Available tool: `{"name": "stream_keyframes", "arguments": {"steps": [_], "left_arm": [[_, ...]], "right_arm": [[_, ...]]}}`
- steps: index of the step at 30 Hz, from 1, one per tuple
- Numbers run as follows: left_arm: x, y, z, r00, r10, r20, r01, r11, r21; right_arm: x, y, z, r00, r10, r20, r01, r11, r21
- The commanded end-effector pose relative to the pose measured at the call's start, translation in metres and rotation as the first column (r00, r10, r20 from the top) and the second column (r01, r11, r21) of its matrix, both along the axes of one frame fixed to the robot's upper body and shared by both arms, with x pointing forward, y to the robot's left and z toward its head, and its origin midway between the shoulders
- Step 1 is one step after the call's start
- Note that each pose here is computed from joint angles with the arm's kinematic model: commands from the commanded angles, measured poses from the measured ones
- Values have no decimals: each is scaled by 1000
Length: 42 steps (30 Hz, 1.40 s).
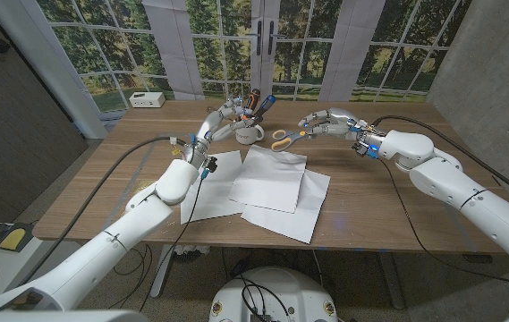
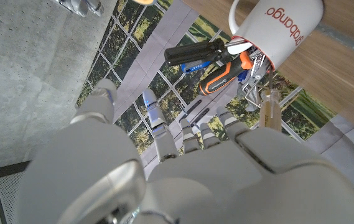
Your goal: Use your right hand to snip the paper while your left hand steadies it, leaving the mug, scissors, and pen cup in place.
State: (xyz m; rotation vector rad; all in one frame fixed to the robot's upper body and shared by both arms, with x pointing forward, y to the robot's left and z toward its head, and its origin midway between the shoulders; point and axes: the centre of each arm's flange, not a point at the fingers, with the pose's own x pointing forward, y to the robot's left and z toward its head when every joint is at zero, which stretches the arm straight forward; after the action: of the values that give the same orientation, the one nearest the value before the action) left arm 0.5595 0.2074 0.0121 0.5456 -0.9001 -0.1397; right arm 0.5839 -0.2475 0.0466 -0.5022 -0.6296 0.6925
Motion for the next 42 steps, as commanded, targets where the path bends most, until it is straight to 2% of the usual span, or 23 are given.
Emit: {"name": "stream_keyframes", "arguments": {"steps": [1, 14, 29, 33, 36, 42], "left_arm": [[-3, -6, 7, 999, 29, 39, -31, 998, 51], [-16, -6, 9, 983, 148, 106, -160, 982, 104], [-25, -2, 17, 969, 201, 143, -222, 963, 151], [-29, -1, 19, 962, 239, 135, -257, 956, 144], [-31, -2, 21, 959, 253, 125, -271, 951, 151], [-40, -8, 29, 944, 287, 163, -317, 928, 196]], "right_arm": [[-4, -3, 2, 1000, -16, 21, 16, 1000, -12], [-4, -3, 3, 999, -26, 34, 27, 999, -21], [-2, -3, 2, 999, -27, 30, 28, 999, -19], [-2, -3, 2, 999, -24, 35, 24, 1000, -17], [-3, -4, 4, 999, -21, 43, 21, 1000, -12], [-2, -6, 6, 999, -20, 47, 21, 1000, -16]]}}
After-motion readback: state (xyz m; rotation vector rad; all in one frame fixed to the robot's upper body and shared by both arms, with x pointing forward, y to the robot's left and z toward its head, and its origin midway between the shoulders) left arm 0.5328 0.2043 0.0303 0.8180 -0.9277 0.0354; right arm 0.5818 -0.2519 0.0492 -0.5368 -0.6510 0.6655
